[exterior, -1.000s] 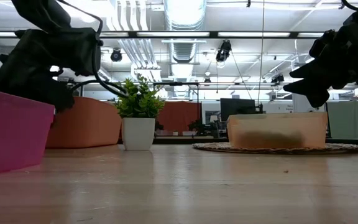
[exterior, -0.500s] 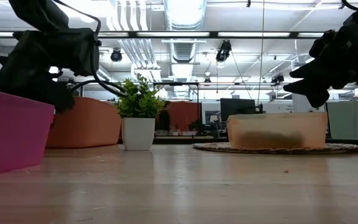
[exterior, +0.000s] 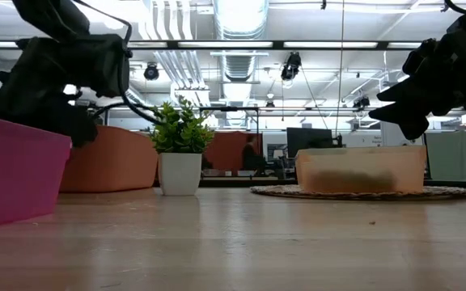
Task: Pick and place Granola Bars by type
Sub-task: Put the yellow granola bar into the left orange bin
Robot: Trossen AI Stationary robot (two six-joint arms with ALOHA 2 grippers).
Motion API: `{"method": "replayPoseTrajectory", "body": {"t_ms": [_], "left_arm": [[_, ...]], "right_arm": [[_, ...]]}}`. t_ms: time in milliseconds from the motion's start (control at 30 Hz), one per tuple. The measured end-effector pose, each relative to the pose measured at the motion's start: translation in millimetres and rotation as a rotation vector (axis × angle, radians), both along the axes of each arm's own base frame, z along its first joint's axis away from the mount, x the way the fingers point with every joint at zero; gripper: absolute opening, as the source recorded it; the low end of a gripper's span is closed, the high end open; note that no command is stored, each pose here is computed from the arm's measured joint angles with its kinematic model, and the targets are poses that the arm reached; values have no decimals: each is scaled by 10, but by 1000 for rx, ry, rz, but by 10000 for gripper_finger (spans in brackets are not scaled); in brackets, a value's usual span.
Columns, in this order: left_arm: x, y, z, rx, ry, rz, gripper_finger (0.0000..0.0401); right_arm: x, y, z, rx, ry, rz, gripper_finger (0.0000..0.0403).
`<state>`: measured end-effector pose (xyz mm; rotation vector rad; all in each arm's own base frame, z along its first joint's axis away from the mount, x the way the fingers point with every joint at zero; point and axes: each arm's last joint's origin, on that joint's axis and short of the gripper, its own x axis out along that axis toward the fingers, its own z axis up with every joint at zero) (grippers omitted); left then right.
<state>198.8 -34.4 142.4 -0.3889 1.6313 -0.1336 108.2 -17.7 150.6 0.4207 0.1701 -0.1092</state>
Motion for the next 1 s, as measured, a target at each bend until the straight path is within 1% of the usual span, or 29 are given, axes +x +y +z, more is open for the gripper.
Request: {"method": "replayPoseTrajectory", "body": {"t_ms": [100, 233, 533, 733, 867, 1000], "left_arm": [[33, 24, 71, 81, -10, -1, 6], [65, 53, 243, 152, -15, -22, 2], [154, 161, 782, 259, -50, -40, 1], [253, 259, 1169, 321, -113, -63, 0], [312, 353, 1372, 383, -134, -79, 0], [359, 511, 1574, 441, -144, -79, 0]], "right_arm": [[0, 0, 0, 0, 0, 0, 203], [0, 0, 1, 0, 0, 0, 203], [0, 0, 0, 0, 0, 0, 203], [0, 0, 0, 0, 0, 0, 203], [0, 0, 1, 0, 0, 0, 203], [0, 0, 0, 0, 0, 0, 203]]}}
